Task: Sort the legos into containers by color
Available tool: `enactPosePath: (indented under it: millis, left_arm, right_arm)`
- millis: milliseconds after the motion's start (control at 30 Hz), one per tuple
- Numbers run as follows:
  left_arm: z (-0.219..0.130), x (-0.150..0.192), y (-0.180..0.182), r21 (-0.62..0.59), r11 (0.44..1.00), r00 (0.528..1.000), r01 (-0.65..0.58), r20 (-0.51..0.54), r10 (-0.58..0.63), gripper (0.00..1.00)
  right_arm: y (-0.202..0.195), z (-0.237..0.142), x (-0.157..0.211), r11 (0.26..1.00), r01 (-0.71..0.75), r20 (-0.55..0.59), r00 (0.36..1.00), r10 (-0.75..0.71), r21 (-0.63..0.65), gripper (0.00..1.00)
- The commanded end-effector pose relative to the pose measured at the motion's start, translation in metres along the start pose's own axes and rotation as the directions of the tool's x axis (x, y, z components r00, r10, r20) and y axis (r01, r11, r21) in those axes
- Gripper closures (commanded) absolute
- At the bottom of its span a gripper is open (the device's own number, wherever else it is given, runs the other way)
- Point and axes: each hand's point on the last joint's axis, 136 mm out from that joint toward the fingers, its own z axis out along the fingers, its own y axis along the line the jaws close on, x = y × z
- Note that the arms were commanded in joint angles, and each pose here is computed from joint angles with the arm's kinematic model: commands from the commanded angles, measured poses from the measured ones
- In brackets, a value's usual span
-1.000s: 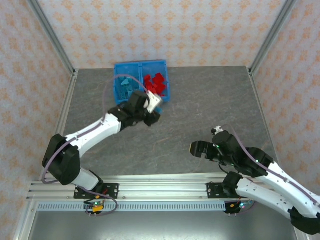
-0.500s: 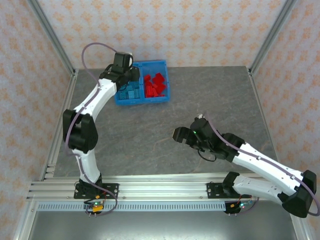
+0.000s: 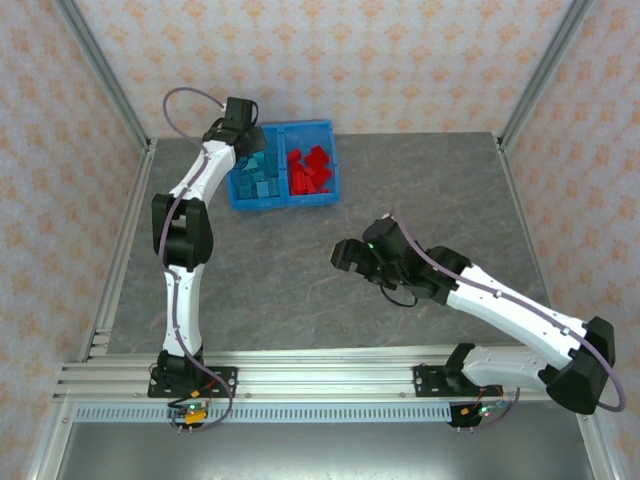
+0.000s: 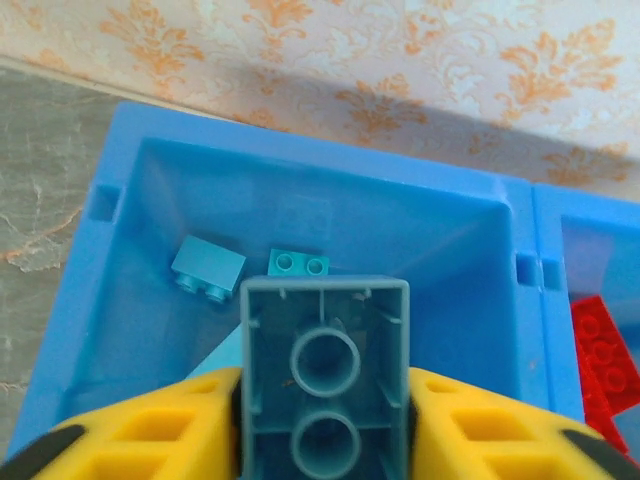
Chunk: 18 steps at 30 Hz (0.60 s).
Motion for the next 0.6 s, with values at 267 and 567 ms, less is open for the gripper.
enactPosePath:
  millis: [267, 567]
  left_arm:
    - [-0.089, -0.005, -0.009, 0.113, 0.992, 0.998, -0.053, 0.031, 0.049, 0.41]
    - [-0.236, 0.045, 0.008, 0.225, 0.955, 0.970, -0.193, 0.191, 0.151, 0.32]
  right_arm:
    - [0.015, 0.004, -0.013, 0.999, 0.025, 0.030, 0.999, -0.025, 0.025, 0.04]
    - [-0.084, -0.061, -0.070, 0.934, -0.059, 0.468, 0.875, -0.122, 0.354, 0.01]
